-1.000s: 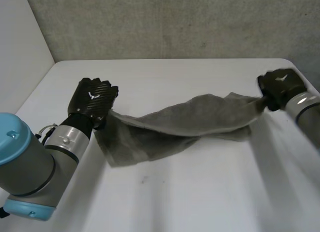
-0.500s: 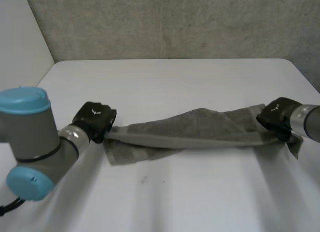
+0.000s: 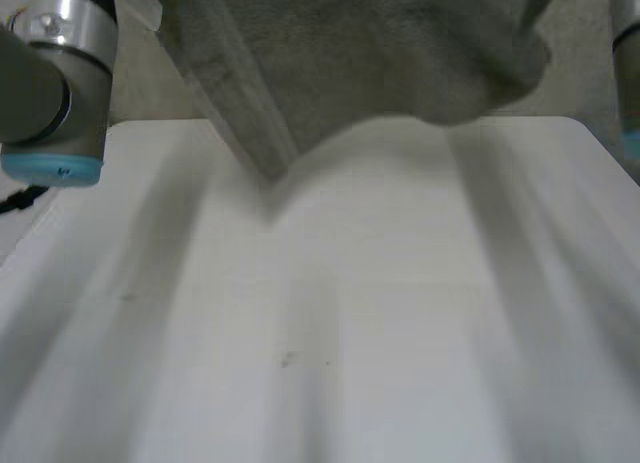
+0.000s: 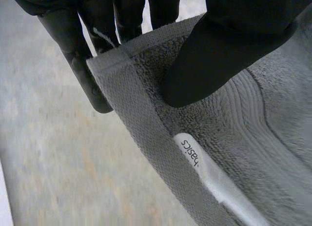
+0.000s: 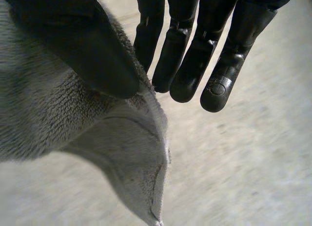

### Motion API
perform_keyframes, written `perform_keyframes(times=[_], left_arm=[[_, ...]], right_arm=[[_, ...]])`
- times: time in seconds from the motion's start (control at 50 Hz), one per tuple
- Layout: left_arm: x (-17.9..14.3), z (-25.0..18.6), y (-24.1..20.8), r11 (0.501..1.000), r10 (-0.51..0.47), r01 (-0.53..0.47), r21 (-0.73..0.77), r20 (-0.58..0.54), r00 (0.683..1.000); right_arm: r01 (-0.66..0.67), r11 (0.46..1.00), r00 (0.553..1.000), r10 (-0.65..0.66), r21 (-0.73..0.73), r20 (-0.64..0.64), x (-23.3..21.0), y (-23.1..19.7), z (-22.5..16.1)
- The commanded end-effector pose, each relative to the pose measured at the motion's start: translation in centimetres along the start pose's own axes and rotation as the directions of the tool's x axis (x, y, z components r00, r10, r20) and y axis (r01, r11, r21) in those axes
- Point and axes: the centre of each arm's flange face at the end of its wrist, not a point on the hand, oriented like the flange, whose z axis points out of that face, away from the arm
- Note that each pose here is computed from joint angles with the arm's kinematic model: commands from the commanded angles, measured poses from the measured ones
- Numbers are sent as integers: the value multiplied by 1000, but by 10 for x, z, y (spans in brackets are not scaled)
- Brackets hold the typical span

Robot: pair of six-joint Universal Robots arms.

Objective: Fold the towel.

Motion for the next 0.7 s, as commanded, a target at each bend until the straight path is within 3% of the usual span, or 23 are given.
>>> perform_keyframes(times=[0.02, 0.14, 0.2, 0.24, 0.3, 0.4, 0.5, 0.58, 0.62, 0.64, 0.68, 0.7], left_arm=[[1, -69, 64, 956, -21, 9, -293, -36, 999], [16, -133, 108, 887, -69, 6, -462, -119, 990], [20, -148, 117, 869, -80, 2, -495, -135, 988], [26, -178, 140, 819, -100, -7, -573, -155, 983], [28, -197, 153, 779, -106, -20, -627, -163, 981], [21, -203, 158, 756, -95, -24, -654, -145, 985], [-1, -193, 150, 770, -58, -18, -637, -98, 993], [-9, -187, 145, 781, -51, -7, -624, -74, 996], [-15, -184, 143, 788, -44, -4, -616, -62, 997], [-15, -184, 143, 788, -44, -4, -616, -62, 997], [-17, -182, 141, 791, -39, -3, -611, -55, 998], [-17, -182, 141, 791, -39, -3, -611, -55, 998]], right_arm=[[-5, 967, 960, 76, -255, 270, -50, 54, -71], [8, 916, 889, 178, -402, 422, -81, 75, -137], [11, 898, 867, 210, -439, 452, -88, 79, -152], [19, 860, 813, 283, -509, 509, -106, 93, -183], [40, 824, 775, 332, -565, 539, -123, 109, -205], [47, 790, 745, 380, -611, 548, -129, 112, -216], [29, 762, 741, 418, -647, 525, -122, 107, -215], [-16, 738, 762, 445, -674, 470, -113, 106, -208], [-85, 679, 778, 502, -729, 377, -103, 116, -207], [-86, 679, 778, 503, -729, 377, -103, 116, -207], [-160, 607, 783, 559, -779, 275, -94, 126, -209], [-160, 606, 783, 559, -779, 274, -94, 126, -209]])
